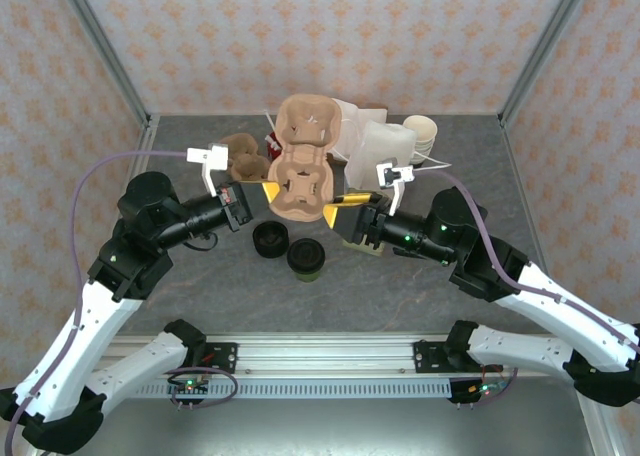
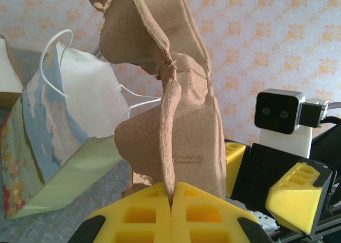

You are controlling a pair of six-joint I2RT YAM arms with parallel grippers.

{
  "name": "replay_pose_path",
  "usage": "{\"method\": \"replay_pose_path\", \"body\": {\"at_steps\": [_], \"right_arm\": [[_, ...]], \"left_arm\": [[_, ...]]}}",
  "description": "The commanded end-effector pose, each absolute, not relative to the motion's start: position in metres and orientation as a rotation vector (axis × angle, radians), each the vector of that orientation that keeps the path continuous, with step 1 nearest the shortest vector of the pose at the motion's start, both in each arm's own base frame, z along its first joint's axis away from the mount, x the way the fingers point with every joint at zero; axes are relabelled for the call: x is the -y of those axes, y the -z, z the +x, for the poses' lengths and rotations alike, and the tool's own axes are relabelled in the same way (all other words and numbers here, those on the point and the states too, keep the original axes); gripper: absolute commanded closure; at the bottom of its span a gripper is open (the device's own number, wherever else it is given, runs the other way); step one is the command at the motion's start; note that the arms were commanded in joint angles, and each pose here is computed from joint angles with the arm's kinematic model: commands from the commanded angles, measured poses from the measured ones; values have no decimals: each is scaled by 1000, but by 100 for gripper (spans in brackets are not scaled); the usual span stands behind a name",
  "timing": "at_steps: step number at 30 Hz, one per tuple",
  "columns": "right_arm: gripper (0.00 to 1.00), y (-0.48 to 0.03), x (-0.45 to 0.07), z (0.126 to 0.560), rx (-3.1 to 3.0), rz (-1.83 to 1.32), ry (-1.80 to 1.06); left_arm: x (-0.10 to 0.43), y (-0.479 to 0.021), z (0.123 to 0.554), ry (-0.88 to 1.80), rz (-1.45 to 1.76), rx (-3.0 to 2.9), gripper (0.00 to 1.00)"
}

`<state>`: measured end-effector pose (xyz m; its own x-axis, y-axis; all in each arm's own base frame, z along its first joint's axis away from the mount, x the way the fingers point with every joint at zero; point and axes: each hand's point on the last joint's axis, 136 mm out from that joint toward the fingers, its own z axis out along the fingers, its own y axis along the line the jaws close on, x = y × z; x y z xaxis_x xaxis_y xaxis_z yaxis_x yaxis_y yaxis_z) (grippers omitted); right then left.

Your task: Pack the takeout coffee

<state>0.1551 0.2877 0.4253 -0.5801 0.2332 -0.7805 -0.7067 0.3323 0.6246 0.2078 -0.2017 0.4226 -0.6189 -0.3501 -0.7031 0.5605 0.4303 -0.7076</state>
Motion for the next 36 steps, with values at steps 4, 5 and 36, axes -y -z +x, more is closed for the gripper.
{"method": "replay_pose_path", "body": {"at_steps": [4,5,36], "right_arm": [[51,-456,-281,152,-1637,-419,-1407],[53,-455,-281,152,-1638,-421,-1407],[100,-400,-205,157,-2051,-169,-1037]], "left_arm": [[212,-436,200,1362,271,-1753,95],[214,-435,200,1362,275,-1756,95],[210,-481,196,754,807,-1713,40]]}}
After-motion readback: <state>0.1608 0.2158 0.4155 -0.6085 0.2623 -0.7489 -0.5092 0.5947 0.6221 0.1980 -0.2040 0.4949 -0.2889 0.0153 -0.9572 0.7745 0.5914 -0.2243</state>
